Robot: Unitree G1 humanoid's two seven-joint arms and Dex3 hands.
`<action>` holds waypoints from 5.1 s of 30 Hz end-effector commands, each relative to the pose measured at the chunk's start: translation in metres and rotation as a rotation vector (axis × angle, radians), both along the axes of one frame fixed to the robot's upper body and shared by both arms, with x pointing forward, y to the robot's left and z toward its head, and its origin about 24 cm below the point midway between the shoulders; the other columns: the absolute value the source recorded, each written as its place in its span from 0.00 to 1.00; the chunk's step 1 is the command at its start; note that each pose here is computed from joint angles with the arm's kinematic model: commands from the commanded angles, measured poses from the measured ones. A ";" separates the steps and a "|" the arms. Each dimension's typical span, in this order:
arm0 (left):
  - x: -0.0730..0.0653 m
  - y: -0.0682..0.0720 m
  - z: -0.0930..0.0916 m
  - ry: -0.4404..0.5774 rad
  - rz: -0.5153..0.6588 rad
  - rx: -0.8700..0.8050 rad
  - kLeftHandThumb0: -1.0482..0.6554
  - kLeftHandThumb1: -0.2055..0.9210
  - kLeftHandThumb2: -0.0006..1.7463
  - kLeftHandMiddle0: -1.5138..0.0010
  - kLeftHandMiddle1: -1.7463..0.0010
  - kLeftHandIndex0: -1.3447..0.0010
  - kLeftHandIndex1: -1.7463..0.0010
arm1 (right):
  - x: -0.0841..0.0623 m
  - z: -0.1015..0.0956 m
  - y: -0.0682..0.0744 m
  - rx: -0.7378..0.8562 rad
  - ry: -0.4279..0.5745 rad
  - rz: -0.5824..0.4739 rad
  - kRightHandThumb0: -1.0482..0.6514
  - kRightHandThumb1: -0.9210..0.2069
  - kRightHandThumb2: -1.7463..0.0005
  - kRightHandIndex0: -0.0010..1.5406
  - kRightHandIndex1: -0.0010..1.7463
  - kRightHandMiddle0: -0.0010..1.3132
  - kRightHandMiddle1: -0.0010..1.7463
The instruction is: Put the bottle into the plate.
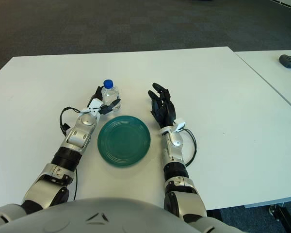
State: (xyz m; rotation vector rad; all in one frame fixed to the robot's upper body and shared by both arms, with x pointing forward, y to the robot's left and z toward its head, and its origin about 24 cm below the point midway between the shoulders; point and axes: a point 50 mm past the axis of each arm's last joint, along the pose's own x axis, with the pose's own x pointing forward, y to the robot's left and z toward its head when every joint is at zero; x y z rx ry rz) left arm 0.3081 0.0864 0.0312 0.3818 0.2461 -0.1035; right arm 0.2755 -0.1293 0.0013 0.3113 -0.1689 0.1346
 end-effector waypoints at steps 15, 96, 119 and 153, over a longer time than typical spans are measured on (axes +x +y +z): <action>0.004 -0.021 0.010 -0.113 0.123 -0.076 0.32 0.42 0.78 0.30 0.00 0.52 0.00 | -0.029 -0.033 0.002 0.024 0.120 -0.034 0.07 0.00 0.73 0.34 0.32 0.00 0.47; -0.091 -0.011 0.061 -0.289 -0.183 -0.218 0.34 0.46 0.76 0.19 0.00 0.55 0.00 | -0.025 -0.056 -0.002 0.033 0.260 -0.007 0.18 0.00 0.68 0.25 0.29 0.00 0.42; -0.118 -0.020 0.042 -0.088 -0.179 -0.238 0.33 0.40 0.80 0.18 0.00 0.51 0.00 | -0.022 -0.055 -0.004 0.033 0.265 -0.041 0.19 0.00 0.67 0.27 0.27 0.00 0.43; -0.113 -0.022 0.010 -0.013 -0.244 -0.308 0.23 0.73 0.41 0.74 0.08 0.84 0.12 | -0.020 -0.049 -0.006 -0.010 0.225 -0.082 0.25 0.00 0.69 0.31 0.27 0.00 0.44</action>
